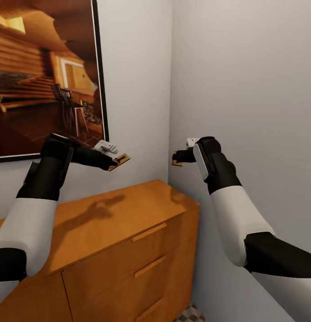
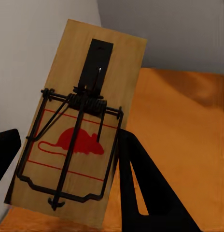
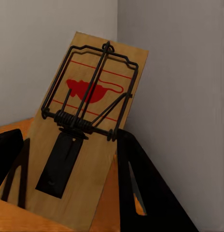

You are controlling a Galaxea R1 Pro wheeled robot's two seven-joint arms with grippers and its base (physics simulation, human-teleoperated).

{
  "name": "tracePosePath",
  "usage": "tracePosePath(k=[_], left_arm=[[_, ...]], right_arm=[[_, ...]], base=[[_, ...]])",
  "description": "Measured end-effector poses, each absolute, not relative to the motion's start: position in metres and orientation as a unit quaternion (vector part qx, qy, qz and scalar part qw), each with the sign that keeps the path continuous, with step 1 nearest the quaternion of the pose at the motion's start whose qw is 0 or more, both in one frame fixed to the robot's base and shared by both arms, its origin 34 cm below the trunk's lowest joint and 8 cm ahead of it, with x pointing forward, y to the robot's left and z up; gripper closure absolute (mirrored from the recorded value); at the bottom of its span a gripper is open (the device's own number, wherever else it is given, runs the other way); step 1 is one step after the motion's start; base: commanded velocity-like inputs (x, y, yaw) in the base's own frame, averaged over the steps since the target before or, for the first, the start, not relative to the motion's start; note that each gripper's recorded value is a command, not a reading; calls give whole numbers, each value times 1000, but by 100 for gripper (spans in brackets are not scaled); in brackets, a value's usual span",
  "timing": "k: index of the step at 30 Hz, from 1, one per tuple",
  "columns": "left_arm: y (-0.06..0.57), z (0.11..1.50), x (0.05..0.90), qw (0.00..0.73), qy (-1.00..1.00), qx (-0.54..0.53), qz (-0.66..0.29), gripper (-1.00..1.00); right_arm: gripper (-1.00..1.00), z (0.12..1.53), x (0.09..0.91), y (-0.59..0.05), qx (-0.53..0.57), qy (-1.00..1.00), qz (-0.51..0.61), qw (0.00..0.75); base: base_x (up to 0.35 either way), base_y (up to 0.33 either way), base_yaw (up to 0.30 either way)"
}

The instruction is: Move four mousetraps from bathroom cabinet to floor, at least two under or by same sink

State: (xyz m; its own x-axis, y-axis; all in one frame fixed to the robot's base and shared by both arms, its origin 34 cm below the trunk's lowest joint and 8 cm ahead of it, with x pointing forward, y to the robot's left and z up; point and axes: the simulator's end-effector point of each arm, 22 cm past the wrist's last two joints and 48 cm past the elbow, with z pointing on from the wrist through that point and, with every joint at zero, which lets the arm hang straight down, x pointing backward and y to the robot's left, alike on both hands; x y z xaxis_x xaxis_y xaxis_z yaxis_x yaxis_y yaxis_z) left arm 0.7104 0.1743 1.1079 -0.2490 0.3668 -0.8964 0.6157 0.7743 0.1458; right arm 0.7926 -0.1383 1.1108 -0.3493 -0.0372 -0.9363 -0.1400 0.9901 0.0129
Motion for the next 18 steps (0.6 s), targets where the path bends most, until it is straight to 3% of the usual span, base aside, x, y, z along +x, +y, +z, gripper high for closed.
tracePosePath(k=[18], left_arm=[[173, 1098, 714, 514, 790, 311, -123, 100]], right_arm=[[100, 1098, 793, -137, -54, 826, 49, 559]], base=[[-339, -9, 0]])
